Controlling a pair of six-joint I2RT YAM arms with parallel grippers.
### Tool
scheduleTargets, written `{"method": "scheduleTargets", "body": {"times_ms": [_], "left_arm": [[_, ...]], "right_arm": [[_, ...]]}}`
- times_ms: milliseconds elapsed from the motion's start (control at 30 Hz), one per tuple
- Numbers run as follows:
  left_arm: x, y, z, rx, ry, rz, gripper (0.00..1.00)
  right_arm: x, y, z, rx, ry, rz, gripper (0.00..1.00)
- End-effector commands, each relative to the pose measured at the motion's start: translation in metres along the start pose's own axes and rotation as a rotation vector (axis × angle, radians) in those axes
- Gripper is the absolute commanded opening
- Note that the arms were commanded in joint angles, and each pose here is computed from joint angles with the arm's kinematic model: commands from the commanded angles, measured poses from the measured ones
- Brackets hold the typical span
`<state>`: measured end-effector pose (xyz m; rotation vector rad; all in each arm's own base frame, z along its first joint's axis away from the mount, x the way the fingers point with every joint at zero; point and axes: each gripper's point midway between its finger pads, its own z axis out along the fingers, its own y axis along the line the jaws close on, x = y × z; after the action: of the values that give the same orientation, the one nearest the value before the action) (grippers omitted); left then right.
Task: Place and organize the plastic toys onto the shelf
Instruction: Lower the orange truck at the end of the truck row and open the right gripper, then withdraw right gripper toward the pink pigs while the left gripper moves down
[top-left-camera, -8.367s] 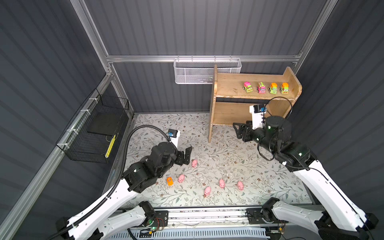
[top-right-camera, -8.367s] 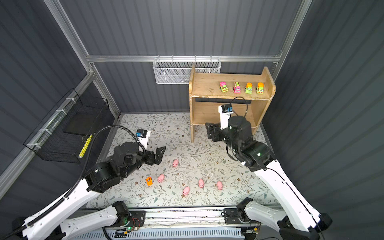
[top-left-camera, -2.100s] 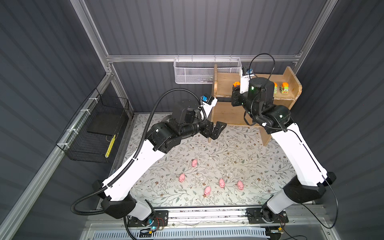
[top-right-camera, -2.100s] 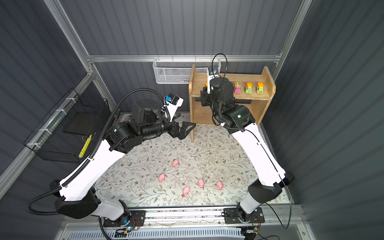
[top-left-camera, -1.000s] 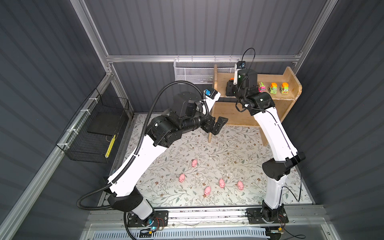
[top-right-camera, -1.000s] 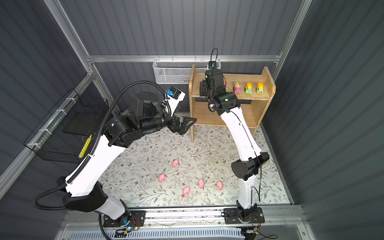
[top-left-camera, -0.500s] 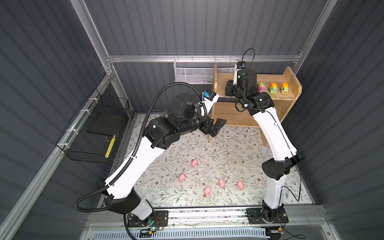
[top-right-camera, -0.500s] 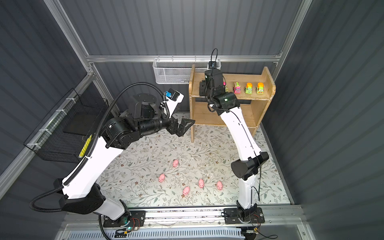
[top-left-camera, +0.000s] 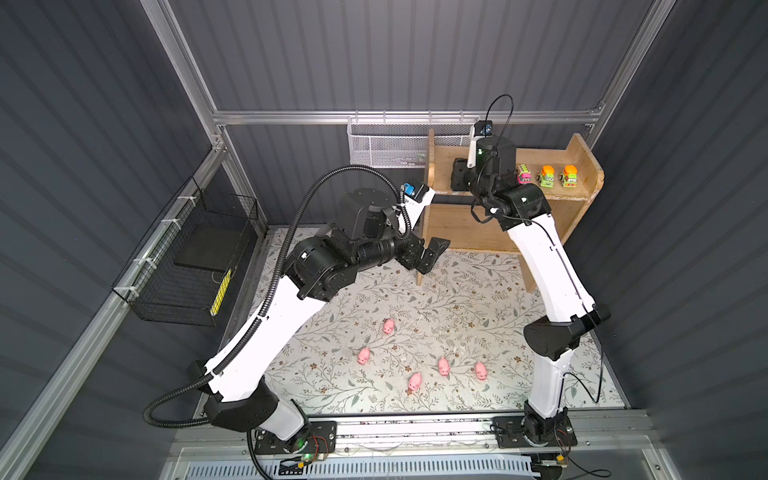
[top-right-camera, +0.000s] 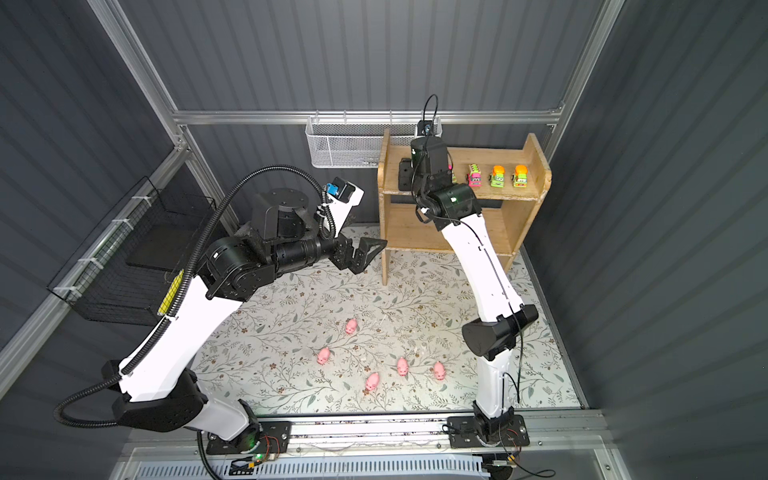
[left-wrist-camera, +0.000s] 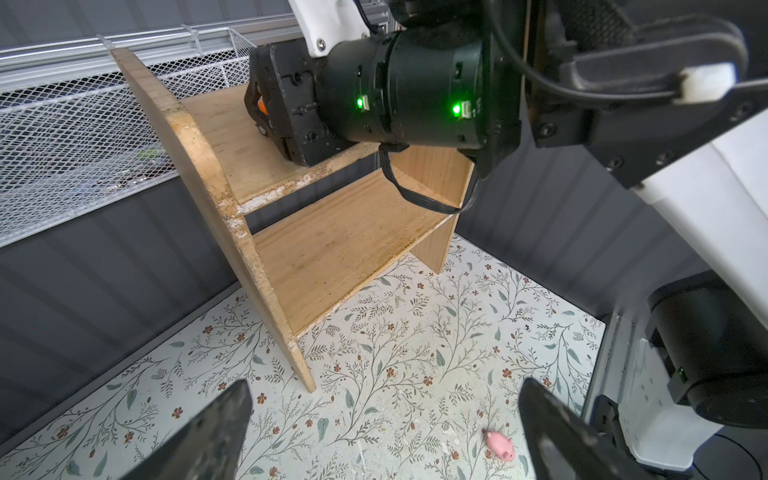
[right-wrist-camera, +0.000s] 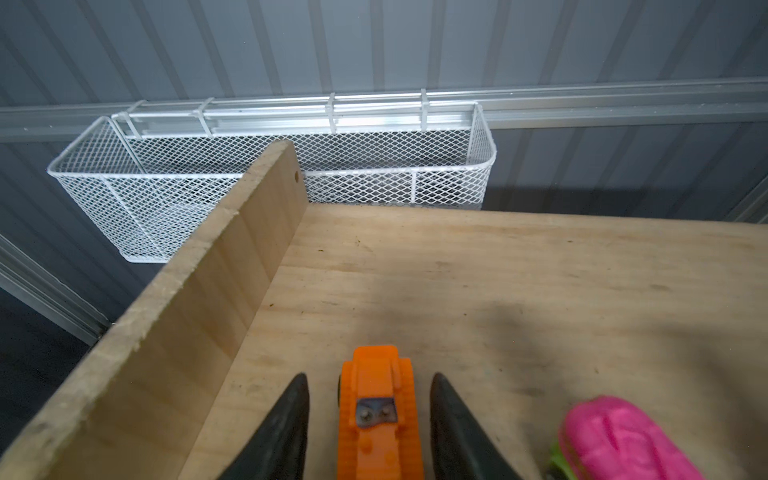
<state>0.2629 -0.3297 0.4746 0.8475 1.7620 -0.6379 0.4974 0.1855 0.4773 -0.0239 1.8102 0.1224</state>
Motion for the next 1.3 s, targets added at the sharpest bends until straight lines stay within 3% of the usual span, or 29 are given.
{"method": "scheduleTargets", "body": {"times_ms": [0,267,567,767,967,1267], "left_arm": [[-0.008,0.001,-0.013,-0.011,-0.035,0.023,1.0],[-0.008,0.004,-0.017,-0.03,-0.041,0.023,1.0],[-0.004,0.008,-0.024,-0.053,-0.047,0.006,1.0],[0.012,0.009,-0.024,-0.058,-0.025,-0.038,1.0],[0.046,0.005,-0.024,-0.037,-0.007,-0.111,1.0],[0.136,-0.004,-0.007,0.014,0.107,-0.251,1.0]], "right_arm": [[-0.008,-0.001,-0.001,-0.007,-0.02,0.011,0.51],[-0.033,-0.008,-0.027,-0.008,-0.083,0.02,0.55],[-0.066,-0.026,-0.083,-0.004,-0.165,0.033,0.6],[-0.054,-0.035,-0.116,-0.011,-0.14,0.035,0.62],[0.006,-0.053,-0.151,0.0,-0.065,0.051,0.67],[0.15,-0.075,-0.19,-0.03,0.145,0.131,0.77]]}}
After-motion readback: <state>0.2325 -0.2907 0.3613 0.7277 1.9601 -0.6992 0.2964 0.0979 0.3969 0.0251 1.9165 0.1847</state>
